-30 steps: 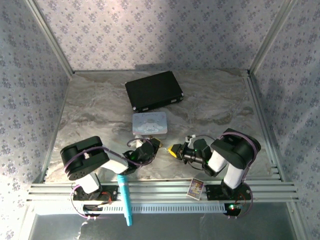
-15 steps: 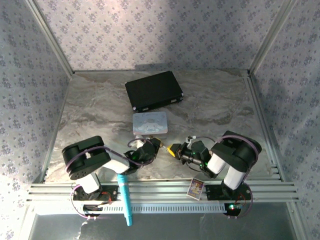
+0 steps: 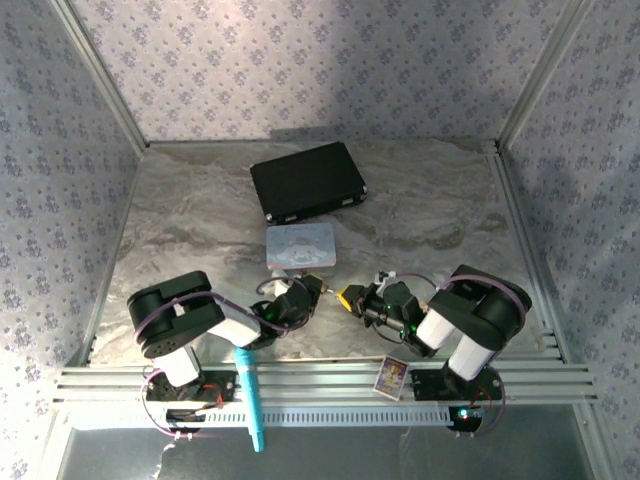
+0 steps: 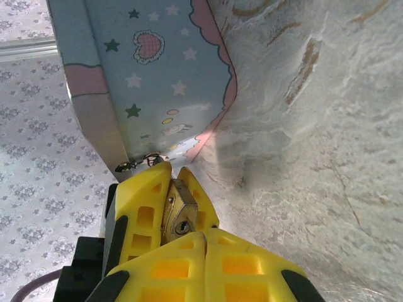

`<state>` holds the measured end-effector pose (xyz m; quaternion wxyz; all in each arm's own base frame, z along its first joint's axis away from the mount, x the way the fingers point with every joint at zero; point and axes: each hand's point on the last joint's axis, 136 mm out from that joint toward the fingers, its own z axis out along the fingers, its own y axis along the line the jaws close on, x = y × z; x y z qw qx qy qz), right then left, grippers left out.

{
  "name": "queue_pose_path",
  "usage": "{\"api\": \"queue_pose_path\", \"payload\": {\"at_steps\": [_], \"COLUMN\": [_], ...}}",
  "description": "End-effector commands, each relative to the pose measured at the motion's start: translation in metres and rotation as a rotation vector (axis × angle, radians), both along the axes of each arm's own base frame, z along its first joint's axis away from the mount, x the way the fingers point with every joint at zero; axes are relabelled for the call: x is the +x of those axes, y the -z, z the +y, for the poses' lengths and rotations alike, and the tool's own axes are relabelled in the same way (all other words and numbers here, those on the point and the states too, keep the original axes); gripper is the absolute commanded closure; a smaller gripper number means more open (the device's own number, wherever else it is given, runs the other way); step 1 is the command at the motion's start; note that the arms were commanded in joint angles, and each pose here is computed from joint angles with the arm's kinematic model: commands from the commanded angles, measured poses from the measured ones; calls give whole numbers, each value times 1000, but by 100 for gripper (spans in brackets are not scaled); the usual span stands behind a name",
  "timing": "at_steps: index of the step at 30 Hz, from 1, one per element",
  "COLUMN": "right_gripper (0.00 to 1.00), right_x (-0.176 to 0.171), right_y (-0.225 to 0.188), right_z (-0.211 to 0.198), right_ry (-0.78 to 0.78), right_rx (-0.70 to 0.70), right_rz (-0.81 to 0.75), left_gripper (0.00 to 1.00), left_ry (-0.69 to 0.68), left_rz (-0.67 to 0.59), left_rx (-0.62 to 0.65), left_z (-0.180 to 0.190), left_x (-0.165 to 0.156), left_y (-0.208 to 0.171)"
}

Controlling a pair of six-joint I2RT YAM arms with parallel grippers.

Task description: Unlock a padlock with a key

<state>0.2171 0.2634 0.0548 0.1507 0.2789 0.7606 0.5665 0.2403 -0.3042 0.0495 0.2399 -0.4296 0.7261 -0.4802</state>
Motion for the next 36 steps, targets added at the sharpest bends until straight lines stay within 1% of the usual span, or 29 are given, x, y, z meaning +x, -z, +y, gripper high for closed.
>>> {"api": "queue_pose_path", "payload": {"at_steps": [1,5,14,22,26,36], "right_gripper": [100,100,100,100,100,100], "right_x": [4,6,11,17,19,18], "right_y": [-1,-7,-17,-22,-29,-33], "right_z": [-3,0,-4,4,16,31], "right_ry": [26,22,37,25,-3,-34], "right_rx": [-11,4,4,16,41,63], "right_rz": [-17,-34,-78,-88,-105,-114], "left_gripper": [94,94,95,94,95,100], "left_ry": [26,22,48,72,89,127], "left_rz": [37,43,53,36,30,-6], "left_rx": [9,23,-24,-54,-96,-113], "left_z": [-8,-5,-17,-27,-38,-50], "left_x": [-5,-6,-8,-8,-10,-9], "left_y": [9,11,13,1,-6,-16]}}
